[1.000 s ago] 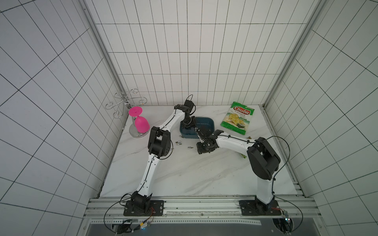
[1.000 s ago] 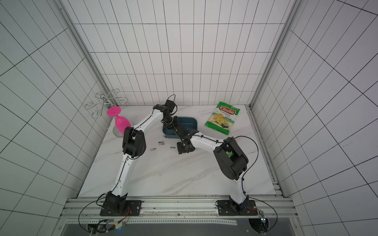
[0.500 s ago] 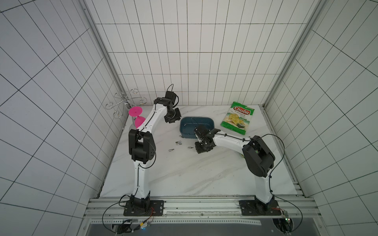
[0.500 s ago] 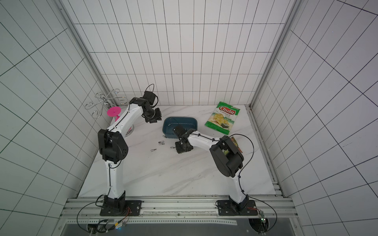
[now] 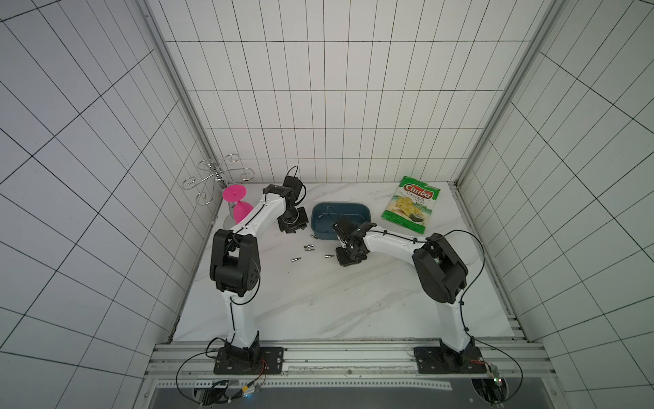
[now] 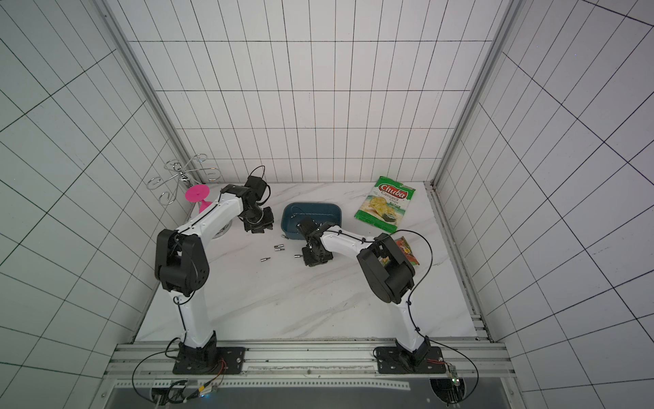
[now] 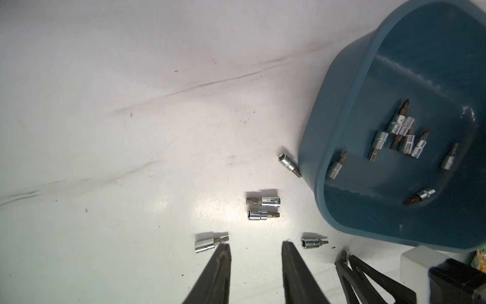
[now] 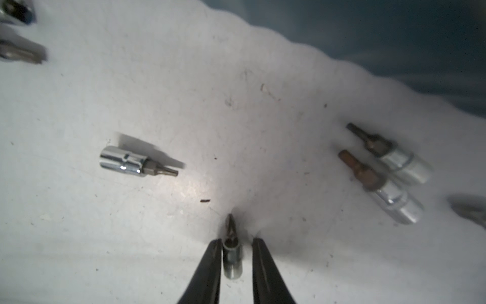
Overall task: Put the bit on the desktop into the storage box
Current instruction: Pick up the screwdriver bit from the center of the board, then place the screwdriver bit in the storage box.
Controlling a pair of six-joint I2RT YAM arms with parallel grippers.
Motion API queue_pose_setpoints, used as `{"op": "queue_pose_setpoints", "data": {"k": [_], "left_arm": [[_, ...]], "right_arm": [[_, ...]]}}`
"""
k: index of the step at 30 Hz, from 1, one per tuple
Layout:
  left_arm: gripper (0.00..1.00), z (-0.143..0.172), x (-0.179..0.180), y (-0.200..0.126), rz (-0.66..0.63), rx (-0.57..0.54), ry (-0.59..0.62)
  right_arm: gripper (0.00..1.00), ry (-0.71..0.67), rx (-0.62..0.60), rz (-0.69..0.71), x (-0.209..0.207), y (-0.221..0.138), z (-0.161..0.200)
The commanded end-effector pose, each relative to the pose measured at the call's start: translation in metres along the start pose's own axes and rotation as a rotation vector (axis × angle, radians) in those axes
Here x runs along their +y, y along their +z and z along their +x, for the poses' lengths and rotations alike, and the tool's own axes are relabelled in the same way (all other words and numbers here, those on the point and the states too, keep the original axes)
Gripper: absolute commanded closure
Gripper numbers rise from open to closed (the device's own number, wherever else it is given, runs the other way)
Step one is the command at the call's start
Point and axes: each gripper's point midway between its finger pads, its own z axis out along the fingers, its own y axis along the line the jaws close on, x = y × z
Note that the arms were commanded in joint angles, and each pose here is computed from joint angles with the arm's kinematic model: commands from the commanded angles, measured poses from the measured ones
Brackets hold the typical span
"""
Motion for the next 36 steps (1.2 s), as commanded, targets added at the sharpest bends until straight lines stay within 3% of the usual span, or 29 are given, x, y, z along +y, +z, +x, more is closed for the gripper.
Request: {"op": "queue_pose_setpoints", "data": {"k": [1,6,14,24,30,36], "left_arm": [[0.63,0.001,0.009,-0.008,-0.021,-0.042,0.015],[0.63,0.017,0.021,-0.002,-0.039,-0.021,0.010],[0.63,0.039,0.038,0.012,-0.078,0.024,0.010],[0.60,0.050,0.049,0.035,-0.109,0.066,-0.024],[0.58,0.052,0.056,0.045,-0.140,0.082,-0.042],[0.54,0.049,0.062,0.053,-0.168,0.091,-0.049]], "right_arm": [[0.78,-0.003,0.053,0.027,0.000,0.004,0.010],[0.81,0.003,0.085,0.029,0.000,0.007,0.015],[1.00,-0.001,0.098,0.030,0.002,-0.004,0.014],[1.00,-0.018,-0.029,0.044,-0.001,-0.071,-0.015],[1.00,0.009,-0.122,0.034,-0.016,-0.109,-0.050],[1.00,0.015,-0.153,0.040,-0.035,-0.109,-0.089]]}}
